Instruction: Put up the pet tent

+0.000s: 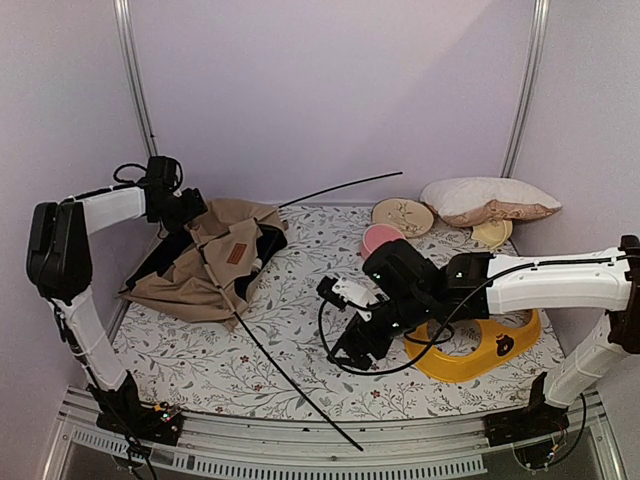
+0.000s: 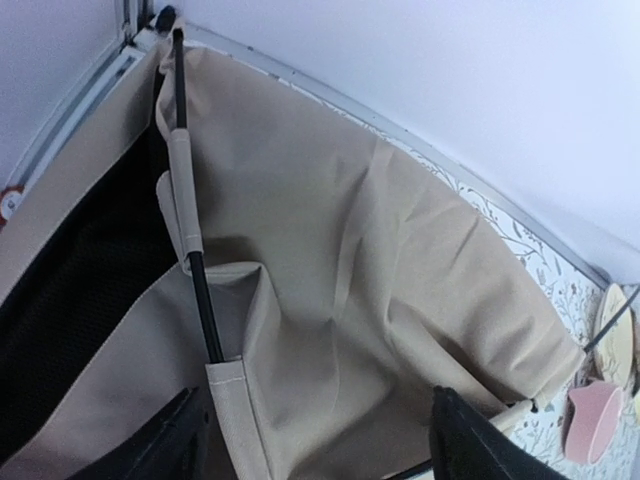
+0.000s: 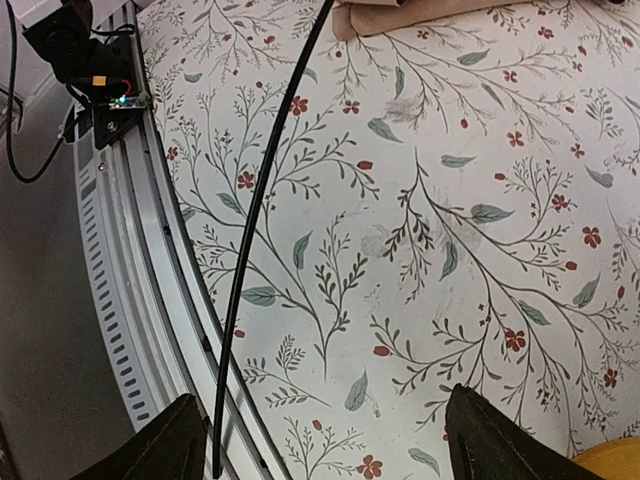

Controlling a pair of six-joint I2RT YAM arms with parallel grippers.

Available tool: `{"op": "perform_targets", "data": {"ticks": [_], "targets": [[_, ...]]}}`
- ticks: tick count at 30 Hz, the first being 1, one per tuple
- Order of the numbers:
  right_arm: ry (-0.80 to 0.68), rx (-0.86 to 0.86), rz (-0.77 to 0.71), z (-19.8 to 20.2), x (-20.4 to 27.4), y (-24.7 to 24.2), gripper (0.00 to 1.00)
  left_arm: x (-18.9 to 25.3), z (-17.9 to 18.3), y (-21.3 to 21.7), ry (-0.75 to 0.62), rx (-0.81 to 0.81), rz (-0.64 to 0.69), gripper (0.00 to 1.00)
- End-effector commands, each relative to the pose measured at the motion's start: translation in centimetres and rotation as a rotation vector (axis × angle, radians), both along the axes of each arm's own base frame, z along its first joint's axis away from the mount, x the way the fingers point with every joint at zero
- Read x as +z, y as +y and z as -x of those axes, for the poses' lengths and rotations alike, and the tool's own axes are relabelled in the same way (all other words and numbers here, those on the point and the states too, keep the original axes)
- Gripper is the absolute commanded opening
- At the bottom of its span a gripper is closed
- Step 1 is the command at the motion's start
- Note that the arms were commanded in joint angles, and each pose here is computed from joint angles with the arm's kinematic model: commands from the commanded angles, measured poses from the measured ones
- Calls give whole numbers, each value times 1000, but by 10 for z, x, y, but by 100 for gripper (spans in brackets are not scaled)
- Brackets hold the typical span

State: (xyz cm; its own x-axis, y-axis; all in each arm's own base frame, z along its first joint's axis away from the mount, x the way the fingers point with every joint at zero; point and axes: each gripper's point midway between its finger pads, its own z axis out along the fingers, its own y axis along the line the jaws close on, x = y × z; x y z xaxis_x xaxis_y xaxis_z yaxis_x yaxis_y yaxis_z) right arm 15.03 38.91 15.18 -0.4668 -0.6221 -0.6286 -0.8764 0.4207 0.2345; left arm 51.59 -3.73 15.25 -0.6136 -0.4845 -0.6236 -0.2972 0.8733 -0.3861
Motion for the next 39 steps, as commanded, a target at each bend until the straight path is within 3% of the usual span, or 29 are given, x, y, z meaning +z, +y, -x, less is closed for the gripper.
{"op": "perform_targets", "data": {"ticks": [1,4,12,21,29,39], "targets": [[95,4,39,17,-13,-15,84,66,20,-15,-110,-64,-16,82],[145,15,41,27,-22,-15,80,85,46,-25,-149,-90,-24,88],[210,52,111,69,-54,3,70,91,128,-62,-191,-179,4,89],[231,20,211,90,-92,26,60,84,203,-104,-234,-292,143,90],[258,-46,279,90,-109,32,50,69,224,-99,-222,-258,179,90],[277,-85,354,103,-116,27,42,73,222,-96,-237,-245,163,90]]}}
